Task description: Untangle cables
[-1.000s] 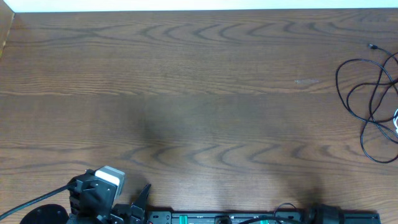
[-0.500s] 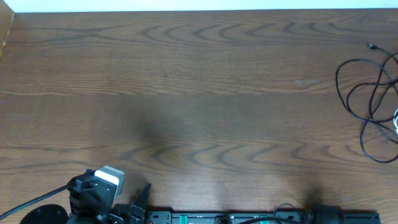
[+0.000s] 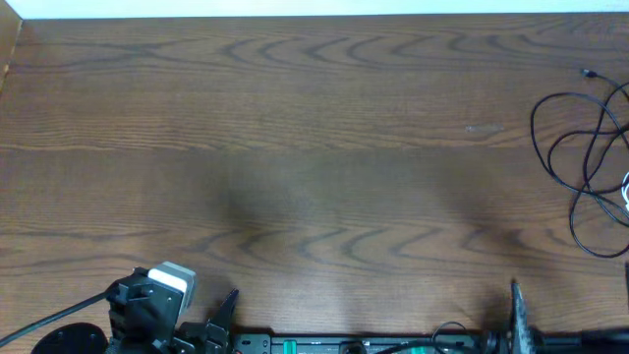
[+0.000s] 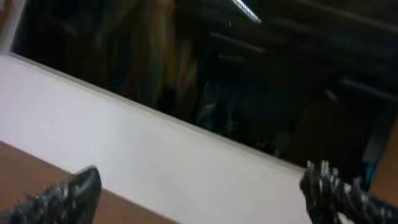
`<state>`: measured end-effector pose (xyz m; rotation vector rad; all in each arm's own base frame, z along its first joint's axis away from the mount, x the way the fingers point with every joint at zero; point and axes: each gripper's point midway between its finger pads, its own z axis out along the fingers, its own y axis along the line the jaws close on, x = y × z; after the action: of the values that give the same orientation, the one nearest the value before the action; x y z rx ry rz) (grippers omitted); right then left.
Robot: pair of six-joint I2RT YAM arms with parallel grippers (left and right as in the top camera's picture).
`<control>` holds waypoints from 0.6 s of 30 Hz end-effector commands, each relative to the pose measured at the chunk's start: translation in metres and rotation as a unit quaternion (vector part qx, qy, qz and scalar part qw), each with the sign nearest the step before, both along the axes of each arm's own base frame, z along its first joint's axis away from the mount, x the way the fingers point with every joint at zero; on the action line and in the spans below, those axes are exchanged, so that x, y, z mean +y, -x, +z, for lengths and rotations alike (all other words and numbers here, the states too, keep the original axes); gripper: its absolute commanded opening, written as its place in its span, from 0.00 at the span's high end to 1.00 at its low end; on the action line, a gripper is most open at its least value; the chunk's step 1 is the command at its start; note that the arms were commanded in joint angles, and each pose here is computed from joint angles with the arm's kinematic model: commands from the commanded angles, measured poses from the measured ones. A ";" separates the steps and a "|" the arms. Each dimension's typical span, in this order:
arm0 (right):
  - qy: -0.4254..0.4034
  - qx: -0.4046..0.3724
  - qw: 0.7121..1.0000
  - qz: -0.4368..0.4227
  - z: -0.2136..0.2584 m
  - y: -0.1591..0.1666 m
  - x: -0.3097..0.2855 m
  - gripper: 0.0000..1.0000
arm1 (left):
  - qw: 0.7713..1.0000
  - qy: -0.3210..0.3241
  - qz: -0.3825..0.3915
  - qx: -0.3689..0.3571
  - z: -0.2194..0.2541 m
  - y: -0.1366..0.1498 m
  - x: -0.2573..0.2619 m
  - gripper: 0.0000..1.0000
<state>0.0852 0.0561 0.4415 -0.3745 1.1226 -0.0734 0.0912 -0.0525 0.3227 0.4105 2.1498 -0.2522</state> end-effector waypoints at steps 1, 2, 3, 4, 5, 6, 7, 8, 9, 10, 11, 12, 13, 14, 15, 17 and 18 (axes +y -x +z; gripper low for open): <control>0.008 -0.019 1.000 0.024 -0.010 -0.021 0.003 0.01 | 1.000 -0.002 0.003 -0.010 0.005 0.002 0.002 0.02; 0.010 -0.030 0.999 0.024 -0.012 -0.028 0.002 0.01 | 1.000 -0.002 0.003 -0.010 0.005 0.002 0.002 0.02; 0.012 -0.038 0.999 0.025 -0.013 -0.033 0.001 0.01 | 1.000 -0.002 0.003 -0.010 0.005 0.002 0.002 0.02; 0.016 -0.047 0.998 0.029 -0.018 -0.040 0.002 0.01 | 1.000 -0.002 0.003 -0.010 0.005 0.002 0.002 0.02; 0.023 -0.054 0.998 0.039 -0.024 -0.046 0.004 0.01 | 1.000 -0.002 0.003 -0.010 0.005 0.002 0.002 0.02; 0.030 -0.057 0.997 0.052 -0.033 -0.054 0.007 0.01 | 1.000 -0.002 0.003 -0.011 0.005 0.002 0.002 0.02; 0.032 -0.057 0.996 0.057 -0.037 -0.057 0.009 0.01 | 1.000 -0.002 0.003 -0.011 0.005 0.002 0.002 0.02; 0.027 -0.049 0.996 0.070 -0.053 -0.068 0.010 0.01 | 1.000 -0.002 0.003 -0.011 0.005 0.002 0.002 0.02; 0.014 -0.037 0.996 0.074 -0.069 -0.080 0.007 0.01 | 1.000 -0.002 0.003 -0.011 0.005 0.002 0.002 0.02; 0.012 -0.031 0.997 0.074 -0.080 -0.087 0.006 0.01 | 1.000 -0.002 0.003 -0.011 0.005 0.002 0.002 0.02; 0.004 -0.022 0.998 0.064 -0.096 -0.098 0.001 0.01 | 1.000 -0.002 0.003 -0.010 0.005 0.002 0.002 0.02; 0.001 -0.017 0.998 0.059 -0.103 -0.103 -0.002 0.01 | 1.000 -0.002 0.003 -0.010 0.005 0.002 0.002 0.02; -0.006 -0.010 0.999 0.049 -0.116 -0.111 -0.006 0.01 | 1.000 -0.004 0.002 -0.011 0.005 0.002 0.002 0.02; -0.017 -0.004 0.999 0.042 -0.128 -0.117 -0.011 0.01 | 1.000 -0.004 0.002 -0.011 0.005 0.002 0.002 0.02; -0.030 0.001 0.999 0.037 -0.136 -0.122 -0.014 0.01 | 1.000 -0.004 0.002 -0.011 0.005 0.002 0.002 0.02; -0.066 0.021 0.997 0.027 -0.162 -0.133 -0.023 0.01 | 1.000 -0.004 0.002 -0.011 0.005 0.002 0.002 0.02; -0.075 0.033 0.996 0.022 -0.172 -0.137 -0.026 0.01 | 1.000 -0.004 0.002 -0.011 0.005 0.002 0.002 0.02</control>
<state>0.2131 0.0404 0.2894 -0.3705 1.1260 0.0203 0.0912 -0.0524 0.3226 0.4103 2.1502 -0.2519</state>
